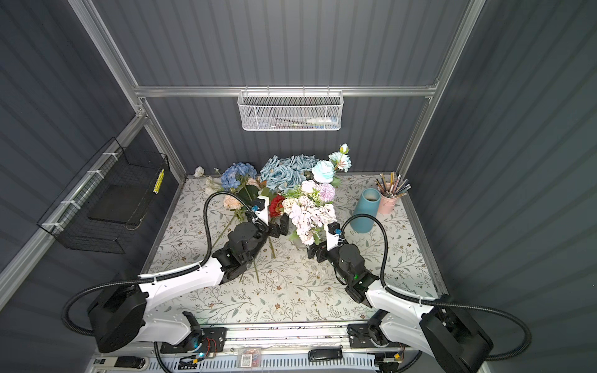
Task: Arrange flowers in a vase
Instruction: Place the flowers into the vase, then rotate the vase at the center of the table.
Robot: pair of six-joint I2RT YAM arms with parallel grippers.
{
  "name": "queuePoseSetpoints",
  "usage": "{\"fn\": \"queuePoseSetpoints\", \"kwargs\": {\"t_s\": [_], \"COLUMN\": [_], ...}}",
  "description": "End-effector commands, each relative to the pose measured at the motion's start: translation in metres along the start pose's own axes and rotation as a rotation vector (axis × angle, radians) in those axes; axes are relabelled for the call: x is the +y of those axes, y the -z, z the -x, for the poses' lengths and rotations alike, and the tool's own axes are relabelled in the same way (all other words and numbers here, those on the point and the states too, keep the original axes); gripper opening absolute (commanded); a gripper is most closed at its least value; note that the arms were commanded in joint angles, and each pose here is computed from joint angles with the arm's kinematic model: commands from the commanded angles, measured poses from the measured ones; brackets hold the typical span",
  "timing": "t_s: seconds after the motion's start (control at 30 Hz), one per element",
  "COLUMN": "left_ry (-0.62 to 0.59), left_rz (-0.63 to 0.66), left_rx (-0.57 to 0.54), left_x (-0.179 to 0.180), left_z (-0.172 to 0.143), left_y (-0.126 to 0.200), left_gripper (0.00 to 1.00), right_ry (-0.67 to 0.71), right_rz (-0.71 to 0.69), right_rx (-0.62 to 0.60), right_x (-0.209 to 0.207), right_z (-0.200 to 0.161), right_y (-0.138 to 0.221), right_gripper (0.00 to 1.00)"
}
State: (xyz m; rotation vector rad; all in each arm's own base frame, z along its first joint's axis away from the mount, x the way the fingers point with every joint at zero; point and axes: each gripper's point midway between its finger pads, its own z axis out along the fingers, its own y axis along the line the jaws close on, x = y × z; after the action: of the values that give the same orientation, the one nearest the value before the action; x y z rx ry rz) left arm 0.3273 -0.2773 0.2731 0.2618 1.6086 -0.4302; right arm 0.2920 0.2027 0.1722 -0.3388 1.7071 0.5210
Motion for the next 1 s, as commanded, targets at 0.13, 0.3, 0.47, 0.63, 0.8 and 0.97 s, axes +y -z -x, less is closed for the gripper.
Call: {"fn": "queuePoseSetpoints", "kwargs": {"t_s": [0.13, 0.3, 0.47, 0.63, 0.8, 0.97], "left_ry": [0.068, 0.084, 0.117, 0.128, 0.134, 0.157], "left_rz": [0.035, 0.177, 0.208, 0.204, 0.222, 0.307], "left_rx": [0.165, 0.182, 0.194, 0.214, 0.210, 0.180], "left_x": [0.026, 0.056, 0.064, 0.065, 0.073, 0.107], "left_z": [-0.032, -0.053, -0.067, -0.076, -0.076, -0.067], "left_y": [0.043, 0.054, 0.044, 0.032, 0.033, 0.043], "left_gripper": [1.00, 1.00, 1.00, 1.00, 1.00, 1.00], "right_ry": [-0.006, -0.007, -0.003, 0.019, 0.033, 0.042], "right_rz": [0.032, 0.027, 0.046, 0.010, -0.029, -0.037], "right_rx": [-0.061, -0.150, -0.205, -0.239, -0.272, -0.279], "right_x": [0.007, 0.008, 0.014, 0.010, 0.005, 0.004], "right_z": [-0.001, 0.010, 0.022, 0.027, 0.031, 0.032], "right_y": [-0.026, -0.044, -0.061, -0.077, -0.092, -0.102], "right_gripper": [0.99, 0.99, 0.99, 0.99, 0.99, 0.98]}}
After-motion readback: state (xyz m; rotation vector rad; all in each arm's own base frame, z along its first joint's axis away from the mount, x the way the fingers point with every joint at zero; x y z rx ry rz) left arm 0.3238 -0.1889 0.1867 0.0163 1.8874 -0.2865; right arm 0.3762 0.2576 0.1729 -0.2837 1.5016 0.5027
